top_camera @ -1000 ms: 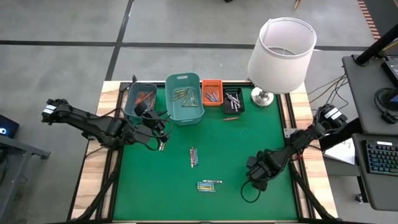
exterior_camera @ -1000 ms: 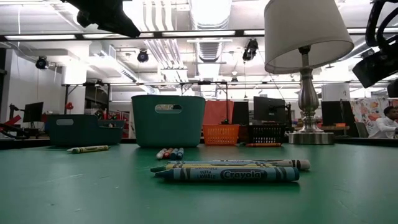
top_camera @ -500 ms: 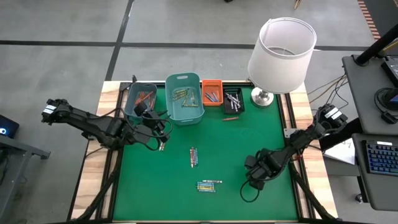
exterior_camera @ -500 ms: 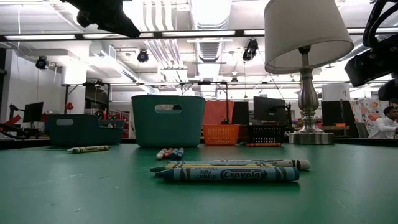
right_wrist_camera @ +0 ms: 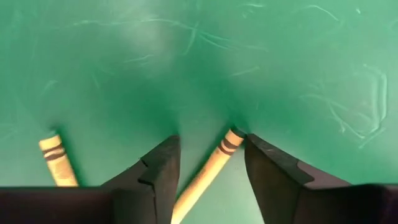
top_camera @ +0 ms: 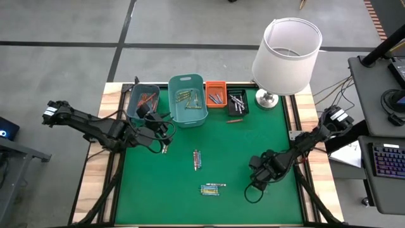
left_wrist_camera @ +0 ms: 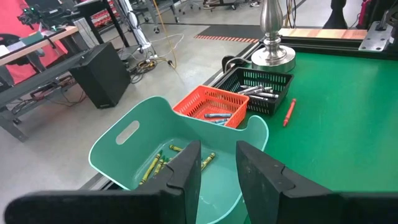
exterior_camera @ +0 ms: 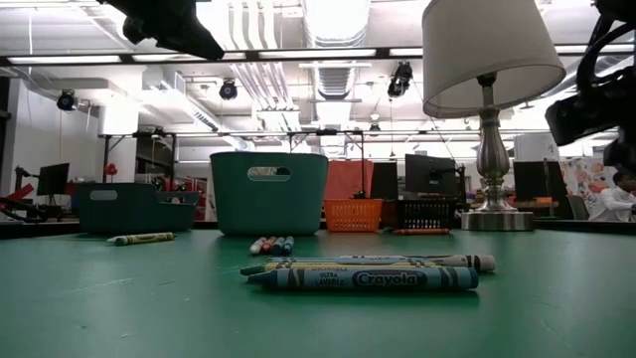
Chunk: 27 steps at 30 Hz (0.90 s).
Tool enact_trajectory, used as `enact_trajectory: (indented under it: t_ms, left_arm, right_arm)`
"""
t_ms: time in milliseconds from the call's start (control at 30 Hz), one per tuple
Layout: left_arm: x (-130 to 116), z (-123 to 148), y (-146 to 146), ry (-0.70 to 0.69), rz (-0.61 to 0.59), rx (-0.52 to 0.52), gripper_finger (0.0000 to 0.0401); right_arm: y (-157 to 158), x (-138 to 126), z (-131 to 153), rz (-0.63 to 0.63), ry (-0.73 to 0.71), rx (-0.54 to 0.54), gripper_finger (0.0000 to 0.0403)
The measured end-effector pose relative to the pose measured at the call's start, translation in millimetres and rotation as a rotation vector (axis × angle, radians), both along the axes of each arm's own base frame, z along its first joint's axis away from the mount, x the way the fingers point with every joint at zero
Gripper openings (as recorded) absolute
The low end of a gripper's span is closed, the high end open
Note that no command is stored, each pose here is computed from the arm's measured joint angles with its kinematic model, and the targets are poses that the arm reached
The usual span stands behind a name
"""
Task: Sort crayons
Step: Put the green crayon into the green bin
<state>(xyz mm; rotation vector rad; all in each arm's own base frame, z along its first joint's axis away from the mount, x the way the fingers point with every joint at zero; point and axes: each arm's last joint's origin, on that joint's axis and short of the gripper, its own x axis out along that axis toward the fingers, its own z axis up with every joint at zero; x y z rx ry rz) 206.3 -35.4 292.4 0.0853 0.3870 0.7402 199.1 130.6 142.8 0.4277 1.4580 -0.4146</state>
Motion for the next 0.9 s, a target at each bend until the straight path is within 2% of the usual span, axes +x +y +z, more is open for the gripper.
enact_trajectory:
  t_ms: [167, 400, 500, 567, 633, 800, 900]
  left_arm:
    - [0, 0, 0, 0.0, 0.0, 0.0, 0.0084]
    - [2, 1, -1, -0.03, -0.003, -0.019, 0.0084]
    - [7, 2, -3, -0.04, -0.061, -0.045, 0.0084]
    - [12, 2, -6, -0.036, -0.127, -0.051, 0.0084]
    - [20, 2, -9, -0.042, -0.188, -0.04, 0.0084]
    - [43, 1, -17, -0.084, -0.297, 0.023, 0.0084]
    - [55, -3, -23, -0.093, -0.41, 0.043, 0.0086]
  right_arm:
    - [-2, -3, -4, -0.036, 0.005, -0.008, 0.0118]
    - [-5, -5, -6, -0.006, -0.002, -0.049, 0.0021]
    - [-7, -3, -2, 0.04, -0.047, -0.114, 0.0015]
    - [-13, 0, 4, 0.05, -0.131, -0.216, 0.0014]
    - [-16, 5, 16, 0.061, -0.243, -0.27, 0.0013]
    - [-29, 22, 48, 0.124, -0.518, -0.308, 0.0012]
    - [-35, 33, 72, 0.187, -0.711, -0.304, 0.0012]
